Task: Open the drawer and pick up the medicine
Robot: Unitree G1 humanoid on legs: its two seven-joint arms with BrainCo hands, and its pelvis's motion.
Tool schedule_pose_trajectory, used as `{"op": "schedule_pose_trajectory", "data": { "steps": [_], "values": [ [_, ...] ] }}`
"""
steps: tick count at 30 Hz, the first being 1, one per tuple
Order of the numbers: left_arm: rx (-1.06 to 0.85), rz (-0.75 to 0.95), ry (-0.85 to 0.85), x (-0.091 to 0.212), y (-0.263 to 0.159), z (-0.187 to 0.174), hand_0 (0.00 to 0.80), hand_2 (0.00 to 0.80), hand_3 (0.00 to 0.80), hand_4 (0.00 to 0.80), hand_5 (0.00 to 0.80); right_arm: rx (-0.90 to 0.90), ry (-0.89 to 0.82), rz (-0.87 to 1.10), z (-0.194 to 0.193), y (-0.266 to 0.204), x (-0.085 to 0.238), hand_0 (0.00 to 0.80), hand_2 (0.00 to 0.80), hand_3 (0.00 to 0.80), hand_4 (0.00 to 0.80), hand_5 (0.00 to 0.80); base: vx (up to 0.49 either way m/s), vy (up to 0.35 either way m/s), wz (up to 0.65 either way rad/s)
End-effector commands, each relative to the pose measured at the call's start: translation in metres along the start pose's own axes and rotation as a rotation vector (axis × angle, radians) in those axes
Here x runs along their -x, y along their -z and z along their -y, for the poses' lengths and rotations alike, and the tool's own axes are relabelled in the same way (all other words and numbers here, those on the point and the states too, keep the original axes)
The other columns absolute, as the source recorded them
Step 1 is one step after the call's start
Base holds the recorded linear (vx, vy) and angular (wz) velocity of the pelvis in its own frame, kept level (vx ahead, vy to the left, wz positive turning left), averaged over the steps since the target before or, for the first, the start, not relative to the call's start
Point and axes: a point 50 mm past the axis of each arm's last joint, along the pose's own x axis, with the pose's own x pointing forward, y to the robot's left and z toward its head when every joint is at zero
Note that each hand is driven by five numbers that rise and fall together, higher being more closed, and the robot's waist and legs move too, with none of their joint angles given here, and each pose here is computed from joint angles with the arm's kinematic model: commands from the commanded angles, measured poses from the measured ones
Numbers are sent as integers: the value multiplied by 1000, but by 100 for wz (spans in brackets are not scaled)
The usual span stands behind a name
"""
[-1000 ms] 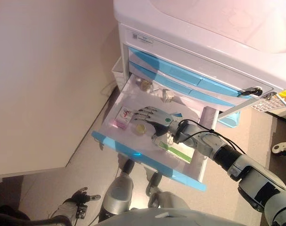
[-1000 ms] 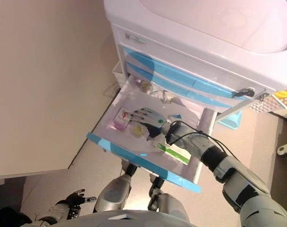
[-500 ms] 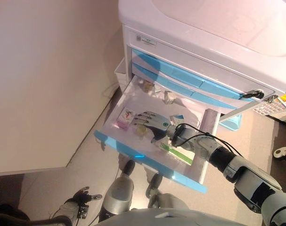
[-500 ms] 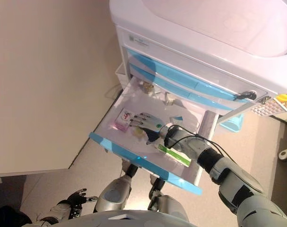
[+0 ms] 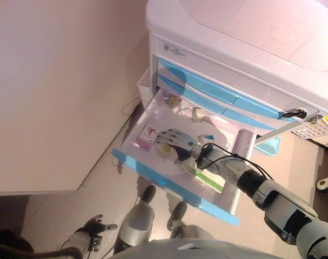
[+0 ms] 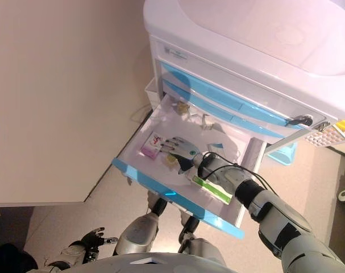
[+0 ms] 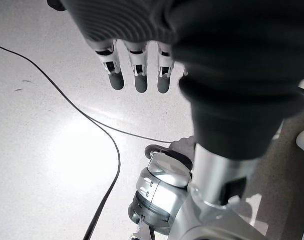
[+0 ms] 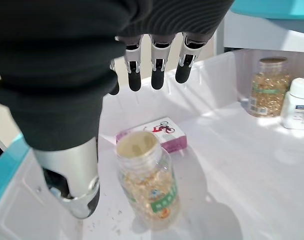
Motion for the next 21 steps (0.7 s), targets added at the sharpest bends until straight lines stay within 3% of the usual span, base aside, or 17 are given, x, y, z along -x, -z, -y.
{"op": "schedule_pose_trajectory", "data": {
  "steps": [1, 21],
  "values": [
    [-34, -43, 11, 2, 14, 3, 0, 0, 0, 0, 0, 23, 76, 66, 11, -16, -13, 0, 0, 0, 0, 0, 0, 0, 0],
    [-42, -30, 4, 1, 9, 1, 0, 0, 0, 0, 0, 35, 69, 28, 10, -13, -19, 0, 0, 0, 0, 0, 0, 0, 0]
  ]
}}
